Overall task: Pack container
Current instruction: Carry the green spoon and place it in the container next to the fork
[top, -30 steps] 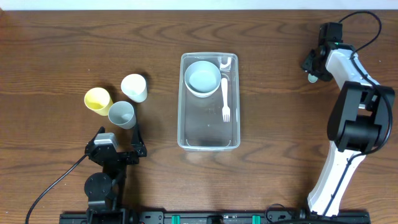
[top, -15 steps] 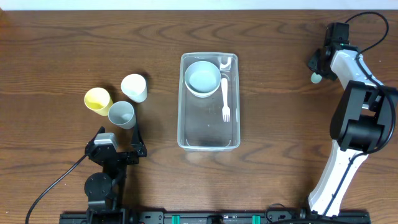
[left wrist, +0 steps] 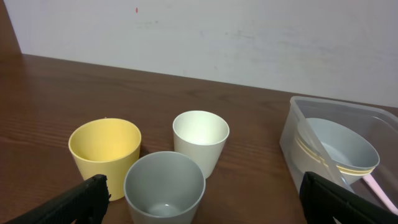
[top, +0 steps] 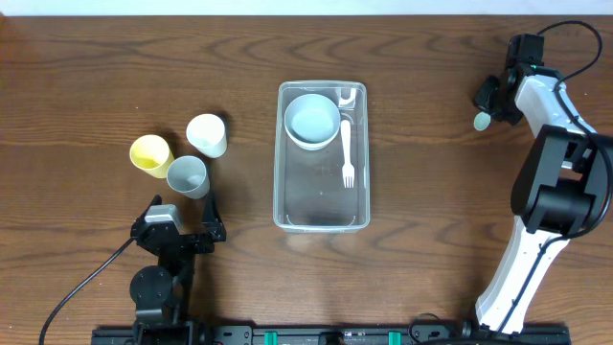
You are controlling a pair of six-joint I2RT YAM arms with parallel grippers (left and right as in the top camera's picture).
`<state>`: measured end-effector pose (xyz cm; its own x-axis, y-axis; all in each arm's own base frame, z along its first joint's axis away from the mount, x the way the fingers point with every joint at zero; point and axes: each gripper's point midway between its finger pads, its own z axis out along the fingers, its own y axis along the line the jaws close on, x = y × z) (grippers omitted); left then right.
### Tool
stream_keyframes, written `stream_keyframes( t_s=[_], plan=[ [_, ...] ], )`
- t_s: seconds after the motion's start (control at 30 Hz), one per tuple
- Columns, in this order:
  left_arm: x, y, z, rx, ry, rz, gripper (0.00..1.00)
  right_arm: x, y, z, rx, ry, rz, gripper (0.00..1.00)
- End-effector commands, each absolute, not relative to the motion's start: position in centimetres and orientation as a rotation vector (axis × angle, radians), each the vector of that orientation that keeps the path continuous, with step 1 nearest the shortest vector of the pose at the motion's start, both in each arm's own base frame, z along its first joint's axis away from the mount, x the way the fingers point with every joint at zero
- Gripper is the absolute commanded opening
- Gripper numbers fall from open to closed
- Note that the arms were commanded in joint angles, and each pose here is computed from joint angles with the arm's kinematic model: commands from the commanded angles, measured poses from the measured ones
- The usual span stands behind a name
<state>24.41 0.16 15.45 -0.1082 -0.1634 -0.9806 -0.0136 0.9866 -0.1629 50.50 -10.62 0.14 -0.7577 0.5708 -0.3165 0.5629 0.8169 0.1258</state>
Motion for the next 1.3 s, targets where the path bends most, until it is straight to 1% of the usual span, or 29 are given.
stream_keyframes(
  t_s=[0.0,0.13,0.23,0.33,0.4,0.5,0.63,0.8,0.9,1.07,1.27],
  plan=[
    [24.4,0.1,13.9,-0.135,1.714,-0.133,0.98,50.5,-7.7,2.2,0.745,2.683,0.247,0.09],
    [24.4,0.1,13.9,-0.135,1.715,-0.132,0.98,51.4,-4.4,8.7,0.516,2.594,0.490,0.12],
    [24.4,0.1,13.9,-0.135,1.715,-0.132,0.98,50.9,-1.4,13.7,0.408,2.526,0.641,0.12],
    [24.4,0.1,13.9,-0.135,1.715,-0.132,0.98,50.2,2.1,17.6,0.286,2.470,0.779,0.13],
    [24.4,0.1,13.9,-0.135,1.715,-0.132,0.98,49.2,5.3,20.1,0.184,2.440,0.867,0.12],
    [24.4,0.1,13.9,-0.135,1.715,-0.132,0.98,47.8,9.0,21.7,0.084,2.442,0.924,0.13],
    [24.4,0.1,13.9,-0.136,1.715,-0.132,0.98,45.6,14.5,21.6,-0.017,2.510,0.979,0.15],
    [24.4,0.1,13.9,-0.135,1.715,-0.132,0.98,43.6,18.5,19.9,-0.008,2.616,0.912,0.14],
    [24.4,0.1,13.9,-0.135,1.715,-0.132,0.98,42.8,20.0,18.7,0.041,2.664,0.841,0.15],
    [24.4,0.1,13.9,-0.135,1.715,-0.133,0.98,41.4,21.0,15.8,0.212,2.745,0.671,0.15],
    [24.4,0.1,13.9,-0.135,1.715,-0.132,0.98,39.9,22.4,12.8,0.218,2.775,0.591,0.16]
  ],
)
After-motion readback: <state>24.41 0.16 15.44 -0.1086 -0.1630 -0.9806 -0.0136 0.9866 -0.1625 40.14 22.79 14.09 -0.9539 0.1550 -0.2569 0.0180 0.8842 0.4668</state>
